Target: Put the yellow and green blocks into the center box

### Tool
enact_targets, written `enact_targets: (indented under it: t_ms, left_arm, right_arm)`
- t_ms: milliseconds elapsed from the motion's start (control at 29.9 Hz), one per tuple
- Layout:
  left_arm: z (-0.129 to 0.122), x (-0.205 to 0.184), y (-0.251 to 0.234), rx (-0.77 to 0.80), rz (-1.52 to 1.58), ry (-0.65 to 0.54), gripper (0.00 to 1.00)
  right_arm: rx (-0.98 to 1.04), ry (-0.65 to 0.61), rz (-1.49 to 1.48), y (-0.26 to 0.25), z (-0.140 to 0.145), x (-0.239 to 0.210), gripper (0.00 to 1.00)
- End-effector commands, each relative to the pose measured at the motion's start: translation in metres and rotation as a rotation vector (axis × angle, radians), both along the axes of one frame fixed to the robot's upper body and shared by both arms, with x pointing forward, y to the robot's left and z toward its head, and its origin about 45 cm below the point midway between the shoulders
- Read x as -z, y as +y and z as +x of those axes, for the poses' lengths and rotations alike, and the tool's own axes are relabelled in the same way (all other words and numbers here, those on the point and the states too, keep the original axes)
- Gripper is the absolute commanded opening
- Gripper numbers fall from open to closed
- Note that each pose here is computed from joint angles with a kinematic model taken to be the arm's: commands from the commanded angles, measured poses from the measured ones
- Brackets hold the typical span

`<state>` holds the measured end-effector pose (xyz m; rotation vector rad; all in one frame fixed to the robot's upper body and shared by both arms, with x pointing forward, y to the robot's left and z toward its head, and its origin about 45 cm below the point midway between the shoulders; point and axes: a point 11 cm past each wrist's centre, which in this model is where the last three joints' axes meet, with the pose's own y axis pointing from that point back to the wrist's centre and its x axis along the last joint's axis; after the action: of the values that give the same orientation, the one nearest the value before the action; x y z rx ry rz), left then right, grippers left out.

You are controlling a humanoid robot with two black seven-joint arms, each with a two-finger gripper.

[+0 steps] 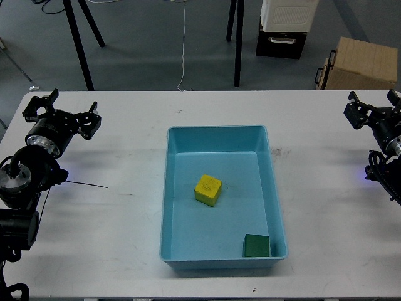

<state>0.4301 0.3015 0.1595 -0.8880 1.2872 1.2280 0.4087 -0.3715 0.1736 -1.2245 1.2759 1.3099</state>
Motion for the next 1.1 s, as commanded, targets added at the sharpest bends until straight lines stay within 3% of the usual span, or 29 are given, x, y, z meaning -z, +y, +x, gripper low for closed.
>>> enact_targets:
  t_ms: [0,435,1071]
  left_arm:
    - [0.001,-0.002,0.002,-0.031,-0.049,-0.002,1.0]
    - [0.002,-0.002,0.013,-0.069,-0.069,0.024,1.0]
    - [0.002,-0.009,0.026,-0.115,-0.146,0.001,1.0]
  right_arm:
    - [-0.03,-0.009,-0.029,0.005,-0.001,-0.002,1.0]
    - [-0.009,0.001,-0.017,-0.003,-0.022,0.02,1.0]
    - [-0.006,0.0,-0.024,-0.005,-0.024,0.02,1.0]
